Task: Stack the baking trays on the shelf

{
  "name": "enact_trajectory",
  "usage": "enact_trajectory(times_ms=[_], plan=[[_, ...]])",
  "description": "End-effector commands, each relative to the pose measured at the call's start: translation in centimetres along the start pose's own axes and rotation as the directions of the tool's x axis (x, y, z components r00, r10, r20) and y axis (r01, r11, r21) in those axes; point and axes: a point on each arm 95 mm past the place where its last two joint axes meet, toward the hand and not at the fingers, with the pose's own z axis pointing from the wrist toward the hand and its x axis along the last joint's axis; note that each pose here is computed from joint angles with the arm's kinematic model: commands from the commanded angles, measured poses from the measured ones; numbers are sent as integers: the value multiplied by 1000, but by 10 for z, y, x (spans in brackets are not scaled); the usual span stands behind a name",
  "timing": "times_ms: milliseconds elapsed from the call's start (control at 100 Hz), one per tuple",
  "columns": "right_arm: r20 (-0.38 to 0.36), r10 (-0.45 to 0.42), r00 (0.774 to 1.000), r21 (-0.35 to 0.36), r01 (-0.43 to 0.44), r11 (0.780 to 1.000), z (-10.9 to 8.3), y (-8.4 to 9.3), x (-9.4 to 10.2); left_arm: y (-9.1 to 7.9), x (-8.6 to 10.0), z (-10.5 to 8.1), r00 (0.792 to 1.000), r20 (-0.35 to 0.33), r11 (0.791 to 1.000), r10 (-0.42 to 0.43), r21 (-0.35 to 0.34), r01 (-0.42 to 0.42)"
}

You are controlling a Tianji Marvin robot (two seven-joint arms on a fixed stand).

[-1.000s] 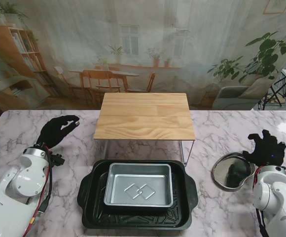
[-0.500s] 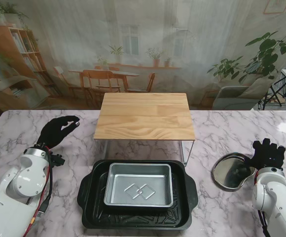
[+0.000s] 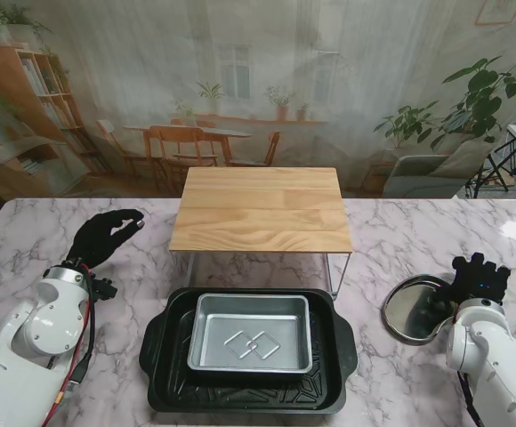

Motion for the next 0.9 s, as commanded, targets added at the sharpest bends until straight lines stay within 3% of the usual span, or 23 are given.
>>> enact_trajectory(times_ms=[0, 680, 890], plan=[[12, -7, 1000, 10, 7, 1000, 0, -5, 1, 3, -1, 0, 1000, 4, 1000, 4, -20, -4], [43, 39, 998, 45, -41, 998, -3, -31, 13, 5, -1, 1, 1000, 6, 1000, 11, -28, -11], [44, 126, 991, 59, -129, 990, -4, -35, 16, 5, -1, 1, 1000, 5, 1000, 13, -28, -12]])
